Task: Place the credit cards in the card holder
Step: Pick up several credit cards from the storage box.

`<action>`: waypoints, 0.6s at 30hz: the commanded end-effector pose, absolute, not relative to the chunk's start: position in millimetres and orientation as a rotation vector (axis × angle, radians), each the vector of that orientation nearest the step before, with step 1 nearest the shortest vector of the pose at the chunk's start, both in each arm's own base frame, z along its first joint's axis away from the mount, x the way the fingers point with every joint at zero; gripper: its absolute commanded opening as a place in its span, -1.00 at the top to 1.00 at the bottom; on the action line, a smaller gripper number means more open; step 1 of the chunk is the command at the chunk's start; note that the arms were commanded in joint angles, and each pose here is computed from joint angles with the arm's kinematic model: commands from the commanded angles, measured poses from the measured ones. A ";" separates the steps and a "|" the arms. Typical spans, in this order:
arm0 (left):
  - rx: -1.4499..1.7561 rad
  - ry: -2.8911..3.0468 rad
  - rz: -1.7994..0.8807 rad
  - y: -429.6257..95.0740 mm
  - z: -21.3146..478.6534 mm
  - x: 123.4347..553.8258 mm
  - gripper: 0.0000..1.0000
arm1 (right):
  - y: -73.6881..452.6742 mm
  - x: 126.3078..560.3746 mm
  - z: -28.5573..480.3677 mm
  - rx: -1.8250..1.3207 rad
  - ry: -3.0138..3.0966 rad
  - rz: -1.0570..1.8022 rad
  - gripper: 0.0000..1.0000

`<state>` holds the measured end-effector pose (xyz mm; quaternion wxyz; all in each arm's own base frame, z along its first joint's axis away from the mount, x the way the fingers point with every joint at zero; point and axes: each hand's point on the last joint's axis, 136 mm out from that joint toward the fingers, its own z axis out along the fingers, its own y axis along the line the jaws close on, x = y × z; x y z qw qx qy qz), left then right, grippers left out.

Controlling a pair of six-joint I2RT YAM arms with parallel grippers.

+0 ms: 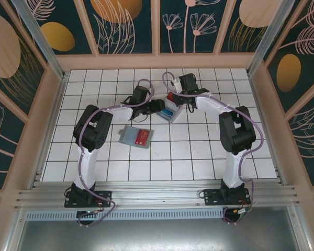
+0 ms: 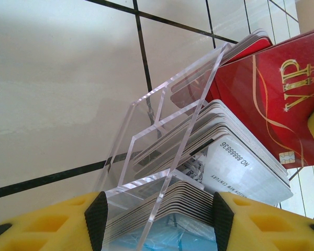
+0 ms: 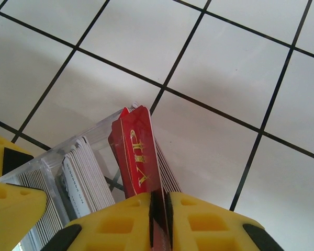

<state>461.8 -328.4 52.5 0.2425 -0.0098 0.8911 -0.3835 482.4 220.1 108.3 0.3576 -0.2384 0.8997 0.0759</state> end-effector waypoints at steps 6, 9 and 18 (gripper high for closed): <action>-0.038 2.551 -1.025 -325.4 31.9 443.6 -0.14 | 217.0 486.1 128.2 -0.611 2.277 0.183 0.61; -0.034 2.551 -1.025 -325.6 32.2 443.4 -0.14 | 217.2 485.7 127.1 -0.609 2.281 0.187 0.69; -0.036 2.553 -1.025 -324.7 31.5 441.9 -0.15 | 220.7 482.1 143.3 -0.594 2.247 0.231 0.82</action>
